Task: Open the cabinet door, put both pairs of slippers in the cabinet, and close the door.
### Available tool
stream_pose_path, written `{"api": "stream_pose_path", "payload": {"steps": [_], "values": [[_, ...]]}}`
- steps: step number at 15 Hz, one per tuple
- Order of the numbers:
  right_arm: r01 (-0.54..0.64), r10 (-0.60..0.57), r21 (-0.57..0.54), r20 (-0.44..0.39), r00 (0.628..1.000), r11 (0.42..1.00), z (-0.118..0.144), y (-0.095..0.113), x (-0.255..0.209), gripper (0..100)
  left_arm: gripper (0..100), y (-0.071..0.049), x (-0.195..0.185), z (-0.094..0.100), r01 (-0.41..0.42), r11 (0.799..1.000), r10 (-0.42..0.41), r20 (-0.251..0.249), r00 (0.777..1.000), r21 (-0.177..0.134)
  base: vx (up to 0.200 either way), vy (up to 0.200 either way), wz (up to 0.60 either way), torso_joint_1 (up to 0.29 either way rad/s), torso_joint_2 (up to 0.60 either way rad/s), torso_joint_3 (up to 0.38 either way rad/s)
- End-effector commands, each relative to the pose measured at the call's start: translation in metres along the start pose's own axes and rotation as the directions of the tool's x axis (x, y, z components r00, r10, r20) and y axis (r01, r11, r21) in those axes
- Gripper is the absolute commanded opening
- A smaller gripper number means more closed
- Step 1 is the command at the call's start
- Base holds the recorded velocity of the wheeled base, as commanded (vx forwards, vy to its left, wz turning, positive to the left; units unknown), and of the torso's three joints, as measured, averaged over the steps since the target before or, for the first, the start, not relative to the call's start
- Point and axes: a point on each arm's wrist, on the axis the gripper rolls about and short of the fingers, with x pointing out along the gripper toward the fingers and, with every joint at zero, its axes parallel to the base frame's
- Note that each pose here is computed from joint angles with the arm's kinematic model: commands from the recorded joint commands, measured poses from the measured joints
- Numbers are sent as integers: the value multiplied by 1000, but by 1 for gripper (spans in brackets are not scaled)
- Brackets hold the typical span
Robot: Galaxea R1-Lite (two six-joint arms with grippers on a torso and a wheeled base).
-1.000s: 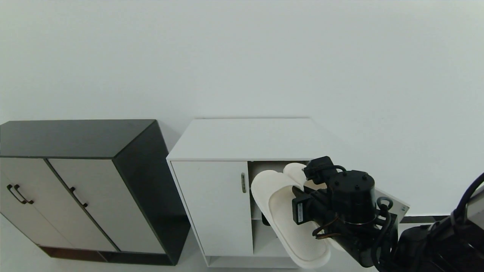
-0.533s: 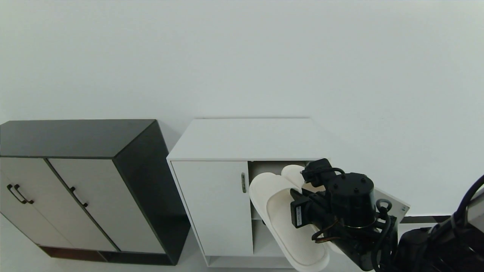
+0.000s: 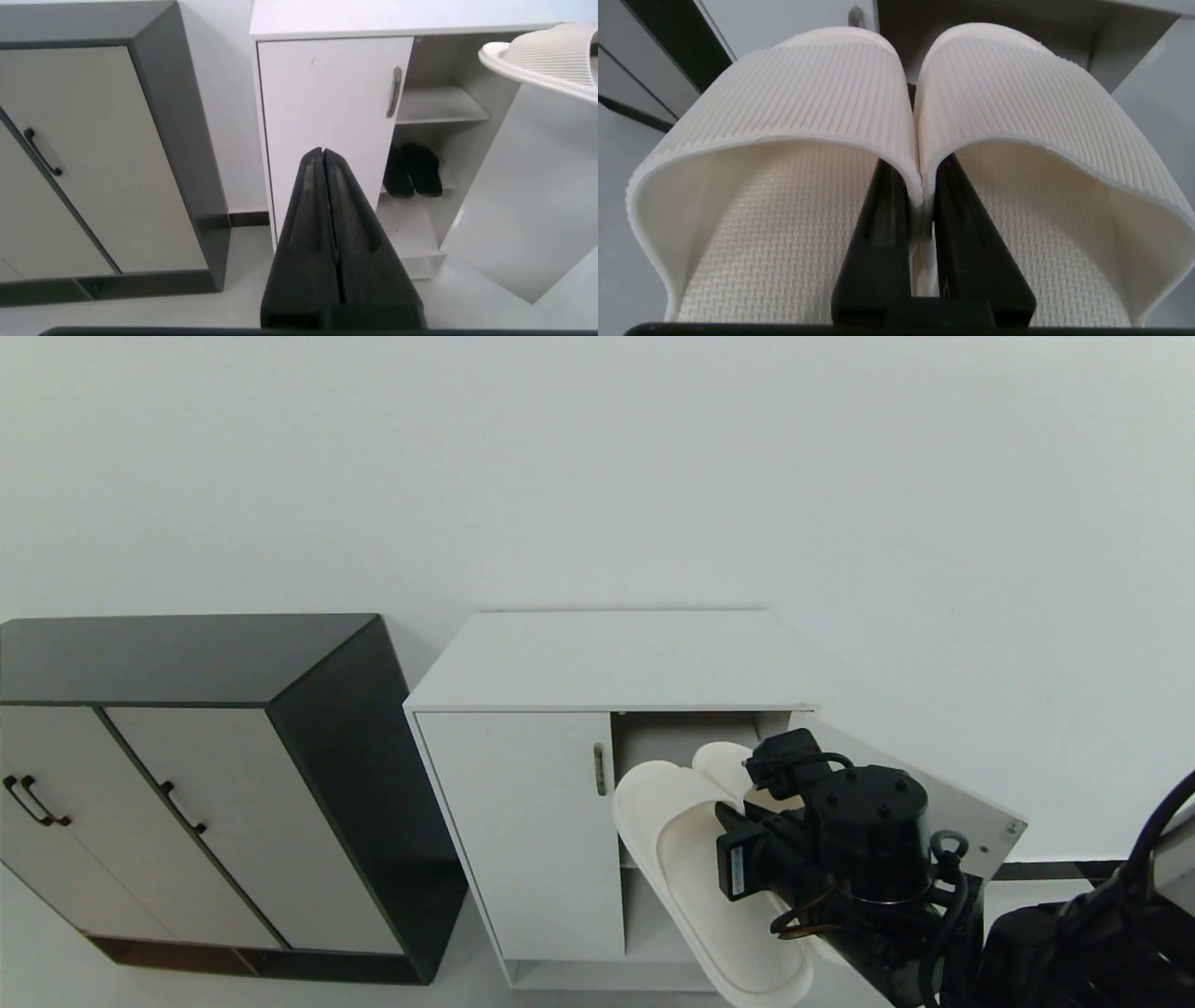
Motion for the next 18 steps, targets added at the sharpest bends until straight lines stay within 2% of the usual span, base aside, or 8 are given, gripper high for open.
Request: {"api": "stream_pose_path", "payload": {"steps": [1,18], "values": [[0,0,-2,-4,1000,1000,-1,0,1,0,0,0,0,0,0,1000,0,0,1000,0,0,0,0,-173,398,222],[-3,3,-5,1,1000,1000,-8,0,3,0,0,0,0,0,-1,1000,1,0,1000,0,0,0,0,-206,514,308]]}}
